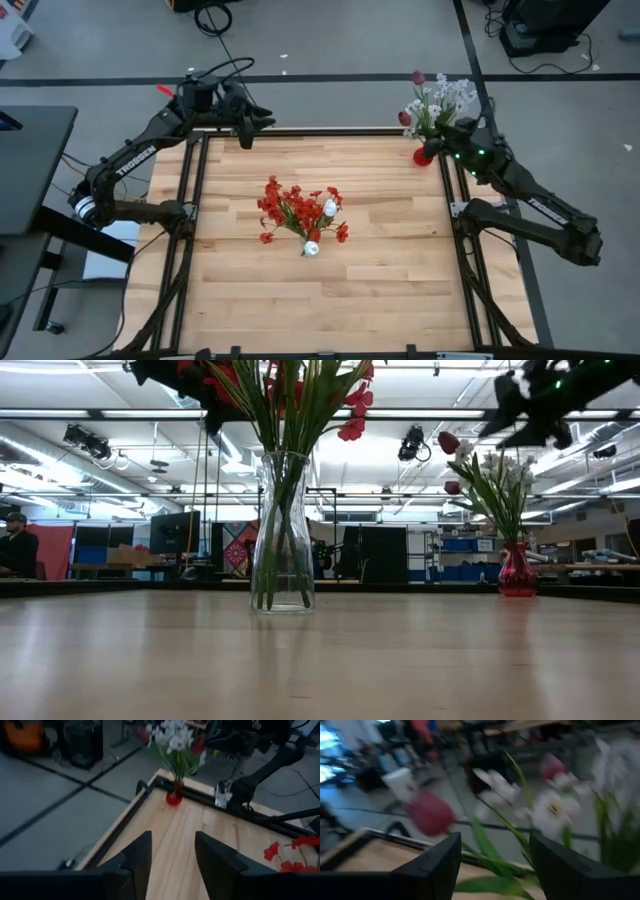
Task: Sort flowers into vase by color
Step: Return to Home Position
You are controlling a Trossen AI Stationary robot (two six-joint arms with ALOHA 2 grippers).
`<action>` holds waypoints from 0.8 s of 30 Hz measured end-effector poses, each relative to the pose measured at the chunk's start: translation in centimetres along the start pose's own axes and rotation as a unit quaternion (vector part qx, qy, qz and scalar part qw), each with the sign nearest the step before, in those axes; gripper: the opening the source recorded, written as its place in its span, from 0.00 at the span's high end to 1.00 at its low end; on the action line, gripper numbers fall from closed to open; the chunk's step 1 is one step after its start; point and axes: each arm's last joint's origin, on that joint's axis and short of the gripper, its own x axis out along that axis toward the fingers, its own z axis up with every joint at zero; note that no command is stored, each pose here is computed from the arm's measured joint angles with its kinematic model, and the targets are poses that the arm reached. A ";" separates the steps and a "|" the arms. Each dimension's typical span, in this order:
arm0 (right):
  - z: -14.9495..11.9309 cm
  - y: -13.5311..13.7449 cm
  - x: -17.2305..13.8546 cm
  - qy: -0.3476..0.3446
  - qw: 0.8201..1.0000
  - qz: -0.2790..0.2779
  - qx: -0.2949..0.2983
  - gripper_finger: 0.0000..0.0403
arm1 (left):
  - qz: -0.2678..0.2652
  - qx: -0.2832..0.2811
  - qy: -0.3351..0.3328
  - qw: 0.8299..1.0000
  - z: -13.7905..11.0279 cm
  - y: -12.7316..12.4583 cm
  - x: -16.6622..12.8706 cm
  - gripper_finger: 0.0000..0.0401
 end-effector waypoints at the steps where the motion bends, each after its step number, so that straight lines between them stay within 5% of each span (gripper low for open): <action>1: 0.5 0.3 -0.4 -0.005 1.000 0.017 -0.002 0.41 | 0.000 0.005 -0.007 1.000 0.2 -0.1 -0.3 0.63; 7: 3.5 2.8 -1.7 -0.040 0.978 0.204 0.001 0.49 | -0.021 0.026 -0.042 0.999 1.0 -1.3 -2.0 0.80; 11: 4.5 5.0 -1.5 -0.033 0.953 0.300 -0.008 0.69 | -0.082 0.063 -0.071 0.992 1.5 -2.9 -3.6 0.97; 14: 4.7 7.2 -1.5 -0.028 0.929 0.369 -0.023 0.87 | -0.106 0.096 -0.095 0.985 1.7 -4.8 -5.3 0.98; 17: 4.6 9.6 -2.0 -0.019 0.907 0.419 -0.037 0.97 | -0.103 0.099 -0.104 0.984 0.0 -6.4 -6.2 0.99; 24: 2.5 13.7 -4.4 0.034 0.875 0.480 -0.055 0.98 | -0.145 0.065 -0.144 0.977 -6.9 -8.6 -6.5 0.99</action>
